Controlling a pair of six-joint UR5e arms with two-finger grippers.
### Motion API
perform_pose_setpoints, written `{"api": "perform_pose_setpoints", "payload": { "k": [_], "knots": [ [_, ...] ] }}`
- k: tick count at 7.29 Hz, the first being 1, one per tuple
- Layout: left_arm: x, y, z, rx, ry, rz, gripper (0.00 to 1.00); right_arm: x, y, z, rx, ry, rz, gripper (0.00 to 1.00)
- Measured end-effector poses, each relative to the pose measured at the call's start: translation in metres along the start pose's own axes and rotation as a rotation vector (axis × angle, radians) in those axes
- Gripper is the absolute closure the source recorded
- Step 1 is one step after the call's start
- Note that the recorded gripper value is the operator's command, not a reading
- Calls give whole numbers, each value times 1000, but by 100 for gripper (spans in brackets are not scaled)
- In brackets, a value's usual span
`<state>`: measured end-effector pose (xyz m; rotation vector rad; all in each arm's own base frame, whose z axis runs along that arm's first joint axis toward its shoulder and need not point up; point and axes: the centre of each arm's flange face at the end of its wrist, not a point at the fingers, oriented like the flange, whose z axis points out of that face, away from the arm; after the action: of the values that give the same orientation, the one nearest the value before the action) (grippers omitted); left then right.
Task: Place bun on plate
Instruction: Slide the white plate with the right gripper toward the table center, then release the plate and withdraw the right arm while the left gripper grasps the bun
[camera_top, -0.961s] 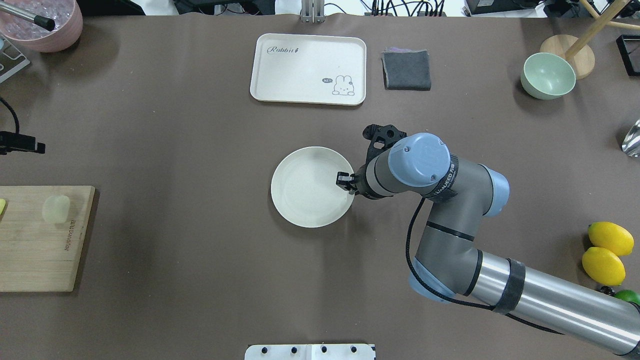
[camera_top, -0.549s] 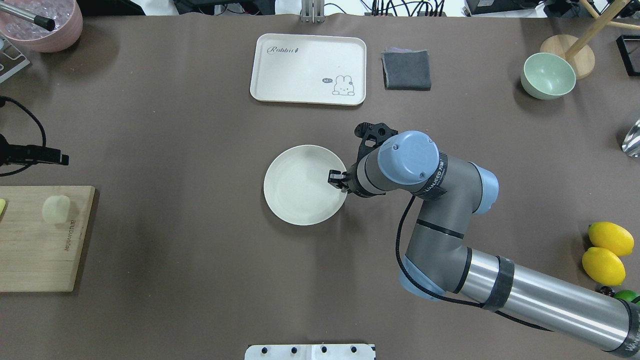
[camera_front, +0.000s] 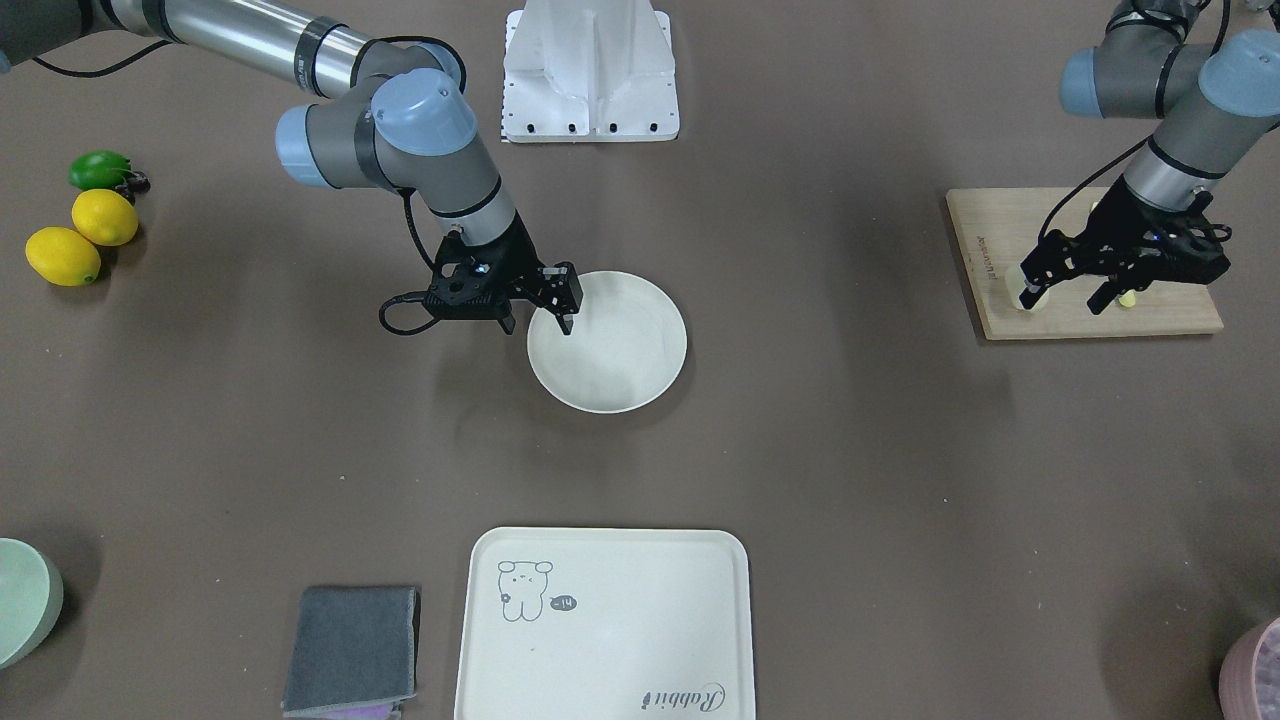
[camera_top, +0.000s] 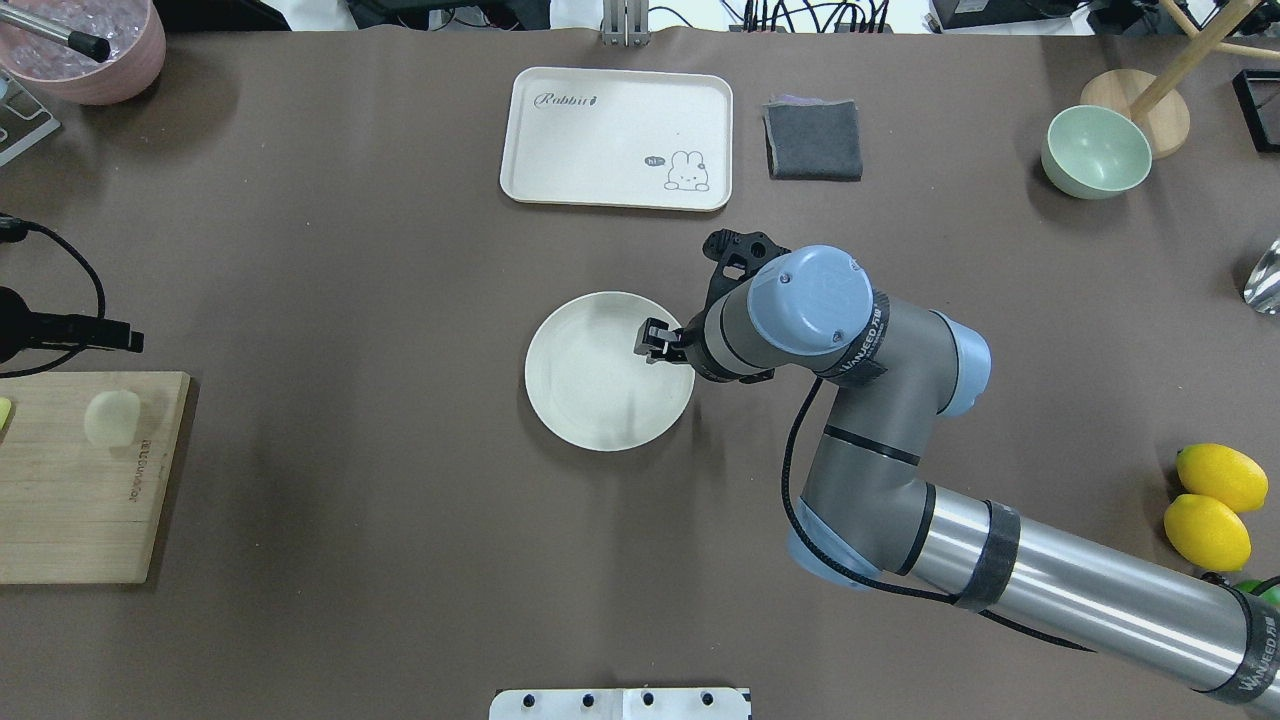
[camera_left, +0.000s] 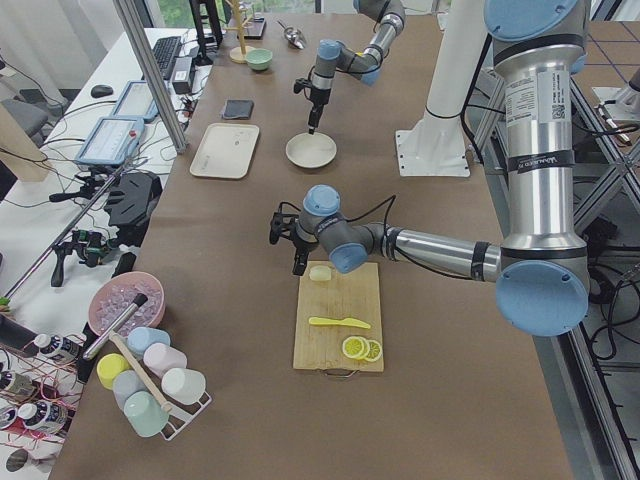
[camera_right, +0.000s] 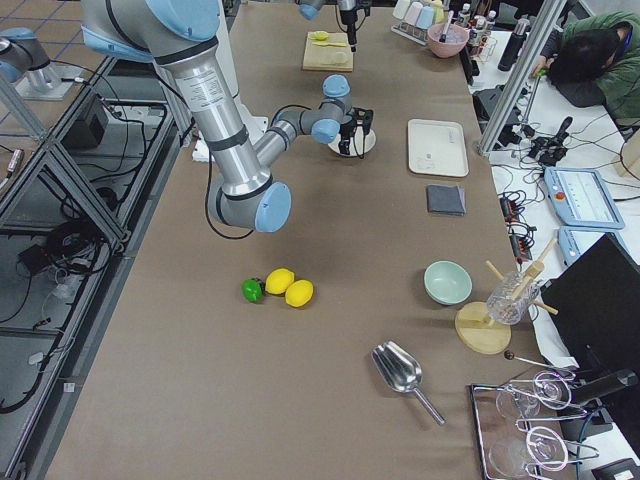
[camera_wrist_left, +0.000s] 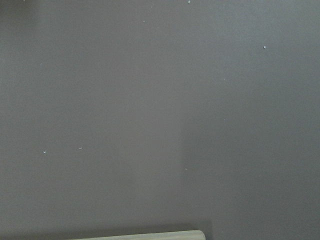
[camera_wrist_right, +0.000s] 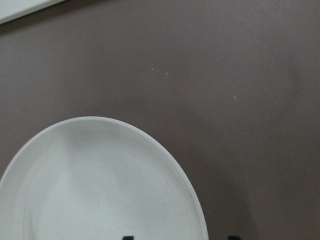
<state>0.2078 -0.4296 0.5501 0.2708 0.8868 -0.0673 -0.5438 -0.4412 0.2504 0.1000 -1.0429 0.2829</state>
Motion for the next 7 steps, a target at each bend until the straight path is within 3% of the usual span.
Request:
{"api": "perform_pose_setpoints", "payload": {
  "k": [3, 5, 7],
  "knots": [
    [-8, 40, 14, -40, -53, 30, 4, 3, -35, -28, -13, -28, 28, 0],
    [-5, 51, 20, -64, -57, 46, 38, 7, -53, -46, -27, -42, 42, 0],
    [-2, 55, 23, -74, -53, 57, 58, 9, -62, -56, -34, -50, 48, 0]
  ]
}}
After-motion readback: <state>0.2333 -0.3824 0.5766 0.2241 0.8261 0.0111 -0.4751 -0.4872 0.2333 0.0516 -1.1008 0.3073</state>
